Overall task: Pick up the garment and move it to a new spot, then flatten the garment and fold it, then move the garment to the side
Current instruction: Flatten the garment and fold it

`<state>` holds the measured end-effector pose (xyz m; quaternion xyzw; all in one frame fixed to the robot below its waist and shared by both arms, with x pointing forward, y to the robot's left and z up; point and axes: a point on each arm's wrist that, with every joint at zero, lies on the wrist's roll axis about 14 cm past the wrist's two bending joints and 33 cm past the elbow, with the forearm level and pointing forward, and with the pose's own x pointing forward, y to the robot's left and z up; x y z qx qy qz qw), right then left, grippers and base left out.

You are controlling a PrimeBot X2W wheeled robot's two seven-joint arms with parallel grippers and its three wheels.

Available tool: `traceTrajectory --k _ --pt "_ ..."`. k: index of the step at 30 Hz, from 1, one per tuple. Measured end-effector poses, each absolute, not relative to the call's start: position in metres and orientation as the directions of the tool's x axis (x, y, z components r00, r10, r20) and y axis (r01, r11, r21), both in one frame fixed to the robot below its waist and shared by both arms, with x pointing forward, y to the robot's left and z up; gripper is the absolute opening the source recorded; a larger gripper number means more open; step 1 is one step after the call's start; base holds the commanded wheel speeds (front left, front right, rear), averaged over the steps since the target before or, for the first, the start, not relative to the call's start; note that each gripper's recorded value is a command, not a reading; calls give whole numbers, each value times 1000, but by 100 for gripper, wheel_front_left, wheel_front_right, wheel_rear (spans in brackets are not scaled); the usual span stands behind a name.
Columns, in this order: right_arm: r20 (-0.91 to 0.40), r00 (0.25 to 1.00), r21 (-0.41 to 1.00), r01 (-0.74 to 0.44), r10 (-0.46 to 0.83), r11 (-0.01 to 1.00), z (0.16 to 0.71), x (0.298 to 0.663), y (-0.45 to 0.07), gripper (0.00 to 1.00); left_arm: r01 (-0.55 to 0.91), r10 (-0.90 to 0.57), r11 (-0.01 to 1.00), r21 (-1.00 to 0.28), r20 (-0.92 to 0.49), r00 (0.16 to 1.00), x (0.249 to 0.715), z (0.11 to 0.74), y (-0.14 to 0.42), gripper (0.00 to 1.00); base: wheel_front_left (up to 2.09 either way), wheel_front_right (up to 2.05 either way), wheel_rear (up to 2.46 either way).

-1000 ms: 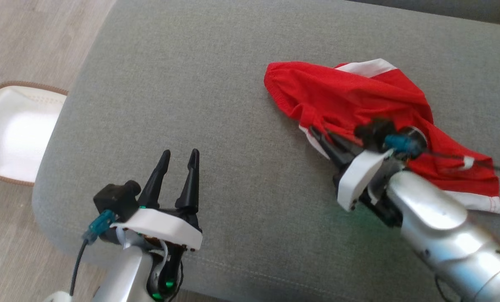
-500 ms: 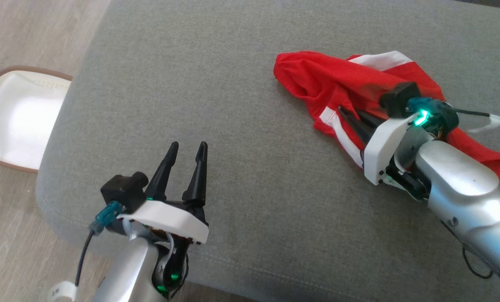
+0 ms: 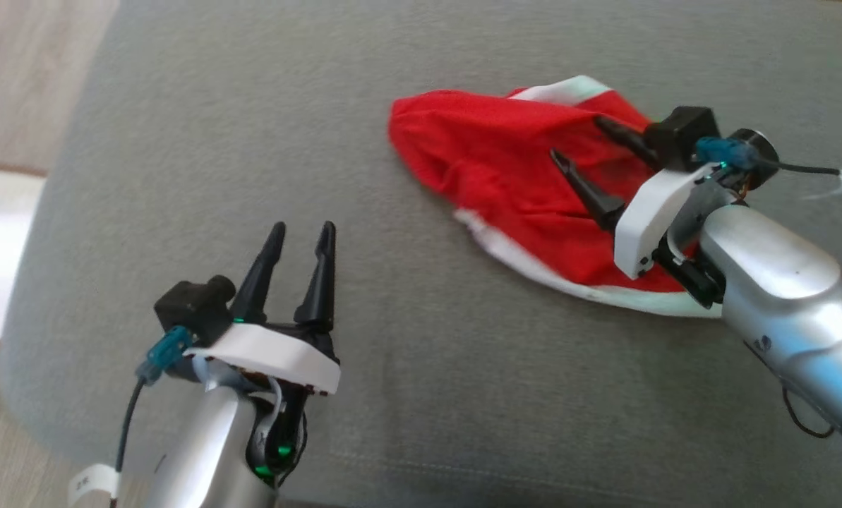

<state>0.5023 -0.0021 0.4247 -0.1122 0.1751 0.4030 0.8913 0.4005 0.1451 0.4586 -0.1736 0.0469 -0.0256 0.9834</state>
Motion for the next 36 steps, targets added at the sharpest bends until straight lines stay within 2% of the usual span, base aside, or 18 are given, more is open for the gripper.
traceTrajectory --k 8,13,16,26,31,36 --pt "-216 770 -32 -620 601 784 479 517 -54 100 135 -157 927 -349 -35 987 414 471 116 100 0 0 0" --pt "-125 865 27 -487 486 873 502 517 -102 100 204 -221 912 -356 -6 975 421 478 94 100 0 0 0" --pt "-65 918 62 -388 392 920 507 502 -138 100 241 -254 901 -362 12 967 425 483 82 100 0 0 0" --pt "-72 968 147 -227 240 963 469 444 -163 100 323 -350 882 -344 -20 936 429 469 52 100 0 0 0" --pt "-62 977 158 -191 203 969 469 432 -165 100 380 -424 889 -256 -143 894 419 433 40 100 0 0 0" --pt "-55 981 157 -175 186 972 473 431 -168 100 417 -450 890 -185 -210 868 421 415 40 100 0 0 0"
